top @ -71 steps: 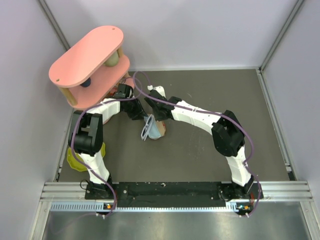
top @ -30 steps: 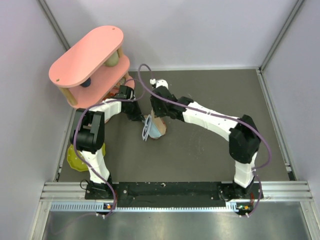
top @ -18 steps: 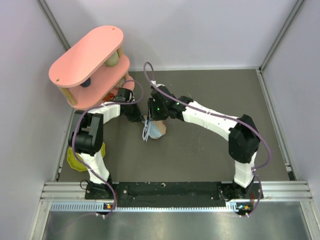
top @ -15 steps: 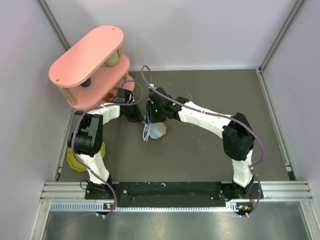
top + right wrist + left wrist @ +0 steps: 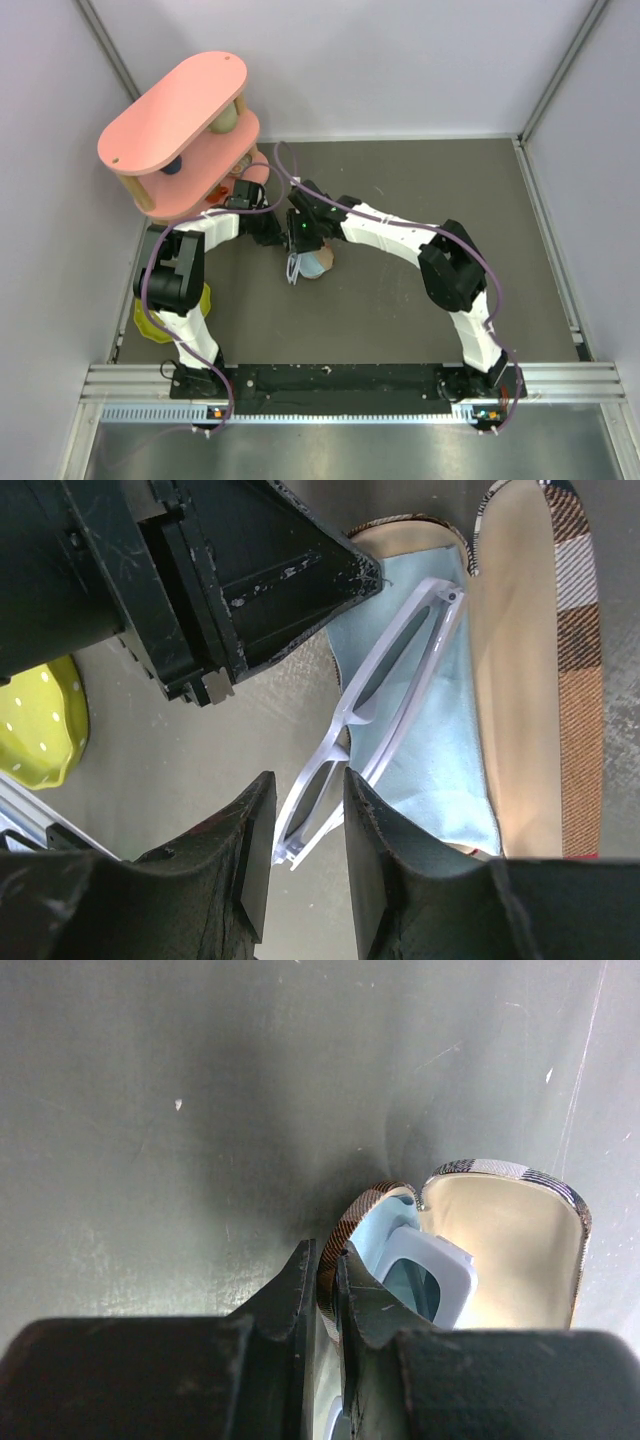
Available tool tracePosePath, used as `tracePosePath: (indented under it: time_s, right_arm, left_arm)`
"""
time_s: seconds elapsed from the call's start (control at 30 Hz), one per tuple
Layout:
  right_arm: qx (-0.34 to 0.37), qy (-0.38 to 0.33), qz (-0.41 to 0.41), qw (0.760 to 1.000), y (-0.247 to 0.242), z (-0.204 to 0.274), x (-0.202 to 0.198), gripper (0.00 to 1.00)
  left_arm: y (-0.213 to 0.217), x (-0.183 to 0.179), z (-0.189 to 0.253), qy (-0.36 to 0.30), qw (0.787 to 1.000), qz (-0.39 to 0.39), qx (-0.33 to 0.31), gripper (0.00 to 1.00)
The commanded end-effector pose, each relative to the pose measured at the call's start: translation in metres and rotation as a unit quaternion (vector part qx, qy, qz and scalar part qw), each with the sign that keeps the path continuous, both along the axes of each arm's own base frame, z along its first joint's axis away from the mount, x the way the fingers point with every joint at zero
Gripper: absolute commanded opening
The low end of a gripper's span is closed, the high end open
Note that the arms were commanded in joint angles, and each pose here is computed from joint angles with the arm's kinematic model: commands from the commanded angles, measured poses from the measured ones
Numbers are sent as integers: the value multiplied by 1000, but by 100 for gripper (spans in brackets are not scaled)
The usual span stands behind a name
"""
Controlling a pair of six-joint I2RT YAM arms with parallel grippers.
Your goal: Organize the sunglasses
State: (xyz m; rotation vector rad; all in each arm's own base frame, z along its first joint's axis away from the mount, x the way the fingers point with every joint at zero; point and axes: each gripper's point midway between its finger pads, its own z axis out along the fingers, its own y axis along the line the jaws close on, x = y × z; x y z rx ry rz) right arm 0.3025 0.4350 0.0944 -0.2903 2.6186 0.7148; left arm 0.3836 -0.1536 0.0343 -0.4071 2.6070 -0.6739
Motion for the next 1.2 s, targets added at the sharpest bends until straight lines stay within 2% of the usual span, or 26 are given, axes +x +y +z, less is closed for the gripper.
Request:
tracePosePath:
  time_s: [0.0,0.37,0.53,0.7,0.8,0.9,1.17]
  right_arm:
    - [16,-11,-13,1000,9,10,14,33]
    - [-9,-4,-22,1000,4,-12,18,34]
    - [-15,-6,-24,1000,0,-12,18,24]
    - [-21,-11,-26,999,-6,-11,16,9]
    - [-26,-9,-26,999,-10,-12,14,4]
    - [-25,-20,-23,999,-15,-3,13,0]
    - [-19,-80,21,996,-29,35,14,0]
  left_arm:
    - [-2,7,22,-37,999,5,-9,0]
    - [-2,8,25,-43,999,7,-5,0]
    - [-1,7,25,-43,999,5,-2,0]
    - [0,7,23,-42,999,4,1,0]
    - [0,7,23,-42,999,1,1,0]
    - [-1,6,22,-42,999,-5,3,0]
    - [-13,8,26,-61,997,-40,-24,0]
